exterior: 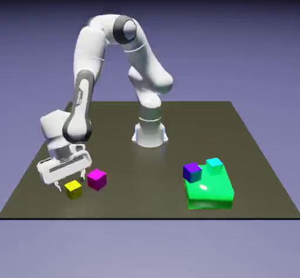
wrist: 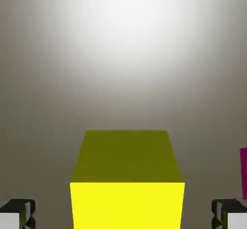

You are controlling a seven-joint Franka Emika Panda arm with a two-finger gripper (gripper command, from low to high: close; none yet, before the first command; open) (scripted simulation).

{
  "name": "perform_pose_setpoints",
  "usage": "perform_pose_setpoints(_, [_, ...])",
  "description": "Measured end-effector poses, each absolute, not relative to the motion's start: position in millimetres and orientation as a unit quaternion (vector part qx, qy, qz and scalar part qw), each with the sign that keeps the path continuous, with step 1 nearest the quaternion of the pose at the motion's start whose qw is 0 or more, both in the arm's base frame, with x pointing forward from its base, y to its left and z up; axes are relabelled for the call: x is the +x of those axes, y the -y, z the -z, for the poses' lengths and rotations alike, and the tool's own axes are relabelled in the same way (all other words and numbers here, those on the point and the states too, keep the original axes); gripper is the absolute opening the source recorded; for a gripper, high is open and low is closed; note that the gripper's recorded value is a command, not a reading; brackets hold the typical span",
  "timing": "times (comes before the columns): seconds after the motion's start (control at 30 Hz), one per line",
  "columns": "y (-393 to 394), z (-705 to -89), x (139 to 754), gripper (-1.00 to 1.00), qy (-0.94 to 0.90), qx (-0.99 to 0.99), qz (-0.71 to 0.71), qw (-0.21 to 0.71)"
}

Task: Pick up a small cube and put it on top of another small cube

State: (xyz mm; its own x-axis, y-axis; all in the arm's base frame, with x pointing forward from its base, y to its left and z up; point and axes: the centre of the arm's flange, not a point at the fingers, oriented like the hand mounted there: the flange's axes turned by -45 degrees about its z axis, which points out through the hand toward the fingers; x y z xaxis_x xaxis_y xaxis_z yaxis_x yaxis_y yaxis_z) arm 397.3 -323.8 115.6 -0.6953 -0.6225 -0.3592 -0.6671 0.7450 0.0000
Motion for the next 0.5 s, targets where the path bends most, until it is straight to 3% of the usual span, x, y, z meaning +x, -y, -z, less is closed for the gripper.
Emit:
perform_pose_setpoints(0.23, [336, -180, 385, -1.0, -0.918, -0.351, -0.065, 0.171])
perform_pose_setpoints(0.5, [274, -236, 356, -1.0, -0.778, -0.602, -0.11, 0.144])
